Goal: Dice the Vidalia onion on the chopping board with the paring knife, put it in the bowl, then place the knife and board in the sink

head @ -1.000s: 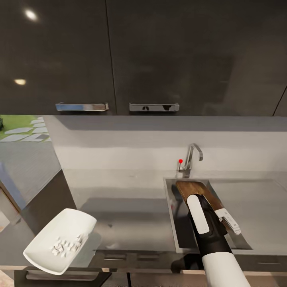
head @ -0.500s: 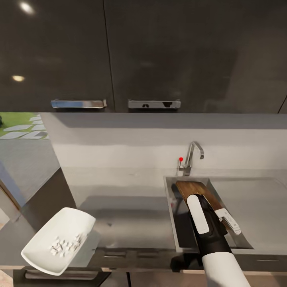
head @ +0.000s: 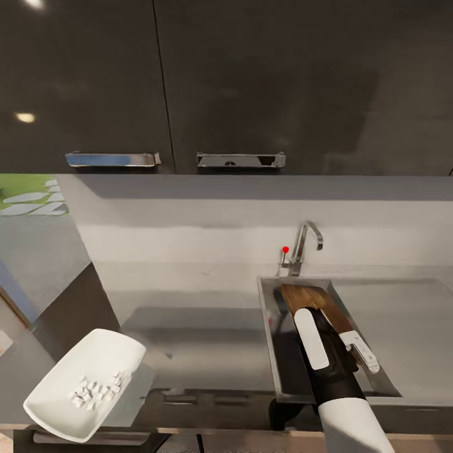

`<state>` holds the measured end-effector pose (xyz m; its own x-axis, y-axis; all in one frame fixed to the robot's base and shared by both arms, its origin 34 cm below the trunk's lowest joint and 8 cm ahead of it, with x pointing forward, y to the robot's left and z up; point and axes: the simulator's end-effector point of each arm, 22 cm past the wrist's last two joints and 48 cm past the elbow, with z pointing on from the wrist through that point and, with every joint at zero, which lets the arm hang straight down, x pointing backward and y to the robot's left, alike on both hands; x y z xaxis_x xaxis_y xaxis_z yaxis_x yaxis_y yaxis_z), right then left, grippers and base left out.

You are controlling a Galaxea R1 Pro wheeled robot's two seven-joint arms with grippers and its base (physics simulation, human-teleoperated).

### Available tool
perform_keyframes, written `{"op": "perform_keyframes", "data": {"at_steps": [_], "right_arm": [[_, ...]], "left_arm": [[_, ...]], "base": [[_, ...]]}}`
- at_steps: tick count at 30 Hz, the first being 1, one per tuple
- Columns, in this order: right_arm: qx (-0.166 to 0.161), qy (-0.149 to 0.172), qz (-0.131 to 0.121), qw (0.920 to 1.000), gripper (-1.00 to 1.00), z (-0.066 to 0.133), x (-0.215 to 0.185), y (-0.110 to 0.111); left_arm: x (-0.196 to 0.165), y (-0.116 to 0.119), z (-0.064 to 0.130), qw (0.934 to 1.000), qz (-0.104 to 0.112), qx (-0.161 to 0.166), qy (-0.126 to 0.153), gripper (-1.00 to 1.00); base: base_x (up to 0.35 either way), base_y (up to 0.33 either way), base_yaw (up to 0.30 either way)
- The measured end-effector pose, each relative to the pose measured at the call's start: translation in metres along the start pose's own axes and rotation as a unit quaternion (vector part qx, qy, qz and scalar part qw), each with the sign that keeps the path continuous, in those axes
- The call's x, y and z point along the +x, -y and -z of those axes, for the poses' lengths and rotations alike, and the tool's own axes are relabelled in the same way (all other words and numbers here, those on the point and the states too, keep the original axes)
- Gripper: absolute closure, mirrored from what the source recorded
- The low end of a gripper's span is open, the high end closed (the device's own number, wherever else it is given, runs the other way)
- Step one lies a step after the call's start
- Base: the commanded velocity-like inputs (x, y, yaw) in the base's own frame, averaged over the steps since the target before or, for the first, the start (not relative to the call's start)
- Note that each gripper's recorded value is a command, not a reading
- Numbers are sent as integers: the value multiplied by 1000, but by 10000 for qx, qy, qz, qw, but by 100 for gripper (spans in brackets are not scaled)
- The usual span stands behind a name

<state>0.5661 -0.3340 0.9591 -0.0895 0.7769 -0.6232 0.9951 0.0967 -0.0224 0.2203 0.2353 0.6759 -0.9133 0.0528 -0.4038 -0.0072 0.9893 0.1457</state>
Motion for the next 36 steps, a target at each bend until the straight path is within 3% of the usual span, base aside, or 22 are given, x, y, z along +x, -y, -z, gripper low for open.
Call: {"op": "perform_keyframes", "data": {"at_steps": [22,36], "right_arm": [[293,-14,78,9995,100,-20,21,8],[381,140,243,9989,100,-27,25,9]], "left_arm": [[12,1,1,9999,-21,9,-168,-100],[18,1,2,9996,-36,19,-267,-100]], "base": [[2,0,0],[102,-19,0]]}}
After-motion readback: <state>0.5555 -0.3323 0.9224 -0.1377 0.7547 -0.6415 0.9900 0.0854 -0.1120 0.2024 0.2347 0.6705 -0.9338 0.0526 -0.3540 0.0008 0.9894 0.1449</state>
